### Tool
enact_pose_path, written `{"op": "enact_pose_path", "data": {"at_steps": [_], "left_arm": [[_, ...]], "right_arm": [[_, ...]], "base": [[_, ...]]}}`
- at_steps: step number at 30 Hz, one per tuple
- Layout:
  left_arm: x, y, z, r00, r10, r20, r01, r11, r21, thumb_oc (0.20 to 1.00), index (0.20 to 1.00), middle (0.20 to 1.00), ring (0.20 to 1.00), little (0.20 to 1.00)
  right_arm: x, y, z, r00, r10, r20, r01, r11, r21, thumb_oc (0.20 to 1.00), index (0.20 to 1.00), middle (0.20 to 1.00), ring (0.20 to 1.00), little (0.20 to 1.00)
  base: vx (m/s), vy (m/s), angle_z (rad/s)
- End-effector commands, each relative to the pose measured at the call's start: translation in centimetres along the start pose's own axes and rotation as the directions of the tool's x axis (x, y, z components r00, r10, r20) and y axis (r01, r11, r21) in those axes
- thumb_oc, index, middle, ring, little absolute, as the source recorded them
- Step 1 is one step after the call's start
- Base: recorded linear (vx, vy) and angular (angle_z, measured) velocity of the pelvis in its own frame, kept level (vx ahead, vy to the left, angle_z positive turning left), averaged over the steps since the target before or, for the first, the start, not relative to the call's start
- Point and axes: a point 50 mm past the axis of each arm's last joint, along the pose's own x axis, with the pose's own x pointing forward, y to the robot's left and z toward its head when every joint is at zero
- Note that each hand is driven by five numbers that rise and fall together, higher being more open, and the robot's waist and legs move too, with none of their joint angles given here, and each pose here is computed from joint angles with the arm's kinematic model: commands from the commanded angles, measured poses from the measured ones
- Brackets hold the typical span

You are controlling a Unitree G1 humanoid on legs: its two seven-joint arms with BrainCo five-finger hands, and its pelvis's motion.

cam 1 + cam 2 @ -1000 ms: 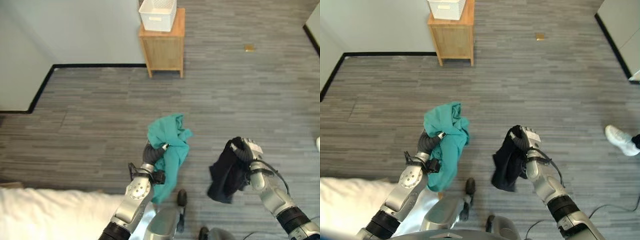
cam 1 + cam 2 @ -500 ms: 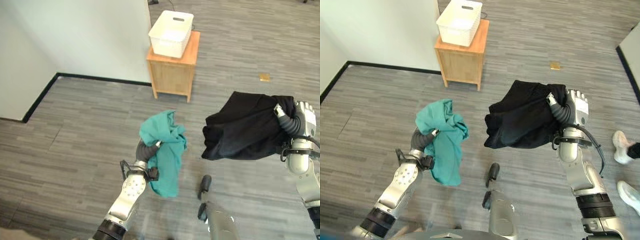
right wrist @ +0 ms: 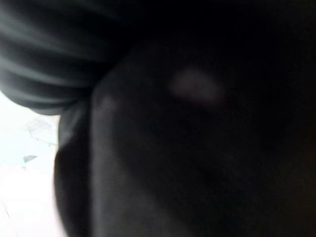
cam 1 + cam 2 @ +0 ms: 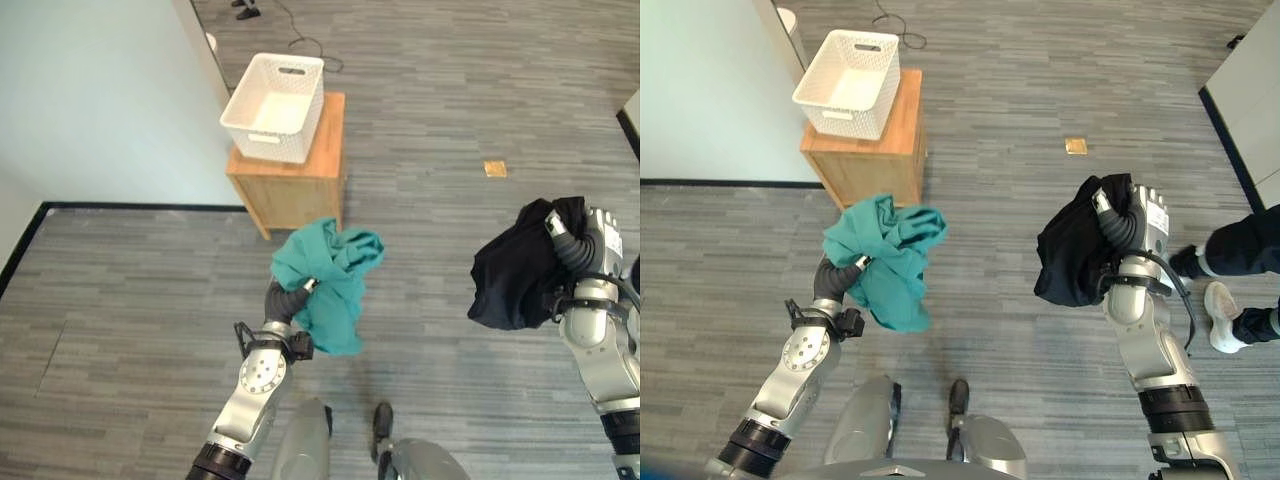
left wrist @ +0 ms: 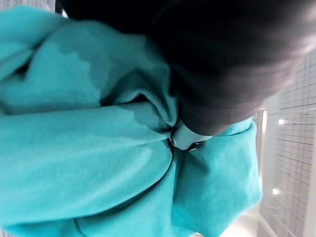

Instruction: Pick up bed clothes into laundry basket.

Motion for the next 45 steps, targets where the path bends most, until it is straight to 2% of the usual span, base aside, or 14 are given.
{"op": "enact_pose_path", "data": {"at_steps": [1, 7, 13, 15, 20, 25, 28, 33, 45], "left_arm": [[0.0, -0.7, 2.5, 0.990, -0.031, 0.137, 0.036, 0.999, -0.038, 0.200, 0.200, 0.200, 0.200, 0.200], [-0.1, -0.9, 2.2, 0.992, -0.040, 0.119, 0.045, 0.998, -0.040, 0.200, 0.200, 0.200, 0.200, 0.200], [0.4, -0.8, 2.4, 0.991, -0.054, 0.120, 0.054, 0.999, 0.003, 0.200, 0.200, 0.200, 0.200, 0.200], [0.9, -0.8, 3.2, 0.985, -0.075, 0.158, 0.066, 0.996, 0.061, 0.200, 0.200, 0.200, 0.200, 0.200], [1.0, -0.7, 3.8, 0.977, -0.100, 0.191, 0.088, 0.994, 0.071, 0.200, 0.200, 0.200, 0.200, 0.200], [0.4, -1.3, 2.5, 0.979, -0.148, 0.143, 0.141, 0.988, 0.057, 0.200, 0.200, 0.200, 0.200, 0.200], [0.1, -1.0, 1.9, 0.984, -0.139, 0.112, 0.134, 0.990, 0.048, 0.200, 0.200, 0.200, 0.200, 0.200], [-1.2, 0.1, 0.6, 0.994, -0.101, 0.047, 0.101, 0.995, -0.009, 0.200, 0.200, 0.200, 0.200, 0.200], [-1.5, 0.1, 0.3, 0.996, -0.087, 0.025, 0.088, 0.994, -0.065, 0.200, 0.200, 0.200, 0.200, 0.200]], "right_arm": [[2.6, -3.7, 3.2, 0.968, -0.136, 0.212, 0.143, 0.989, -0.021, 0.200, 0.200, 0.200, 0.200, 0.200], [4.4, -6.2, 4.8, 0.930, -0.192, 0.312, 0.233, 0.967, -0.099, 0.200, 0.200, 0.200, 0.200, 0.200], [5.9, -7.6, 5.0, 0.909, -0.281, 0.307, 0.333, 0.933, -0.135, 0.200, 0.200, 0.200, 0.200, 0.200], [7.3, -9.3, 5.6, 0.879, -0.344, 0.329, 0.409, 0.899, -0.153, 0.200, 0.200, 0.200, 0.200, 0.200], [8.7, -12.7, 7.0, 0.820, -0.423, 0.387, 0.506, 0.851, -0.142, 0.200, 0.200, 0.200, 0.200, 0.200], [10.1, -14.8, 7.0, 0.825, -0.397, 0.403, 0.515, 0.821, -0.245, 0.200, 0.200, 0.200, 0.200, 0.200], [11.3, -14.1, 7.5, 0.843, -0.357, 0.402, 0.478, 0.840, -0.257, 0.200, 0.200, 0.200, 0.200, 0.200], [13.1, -11.0, 7.8, 0.906, -0.203, 0.371, 0.337, 0.875, -0.346, 0.200, 0.200, 0.200, 0.200, 0.200], [10.7, -6.4, 5.1, 0.957, -0.056, 0.284, 0.166, 0.912, -0.376, 0.200, 0.200, 0.200, 0.200, 0.200]], "base": [[0.70, 0.154, -0.33], [0.49, 0.131, 0.13], [0.35, 0.120, -0.03], [0.24, 0.131, 0.00], [0.28, -0.059, 0.60], [0.21, -0.156, 1.15], [0.10, -0.110, 1.59], [0.09, -0.052, 0.32], [0.05, -0.043, 0.22]]}}
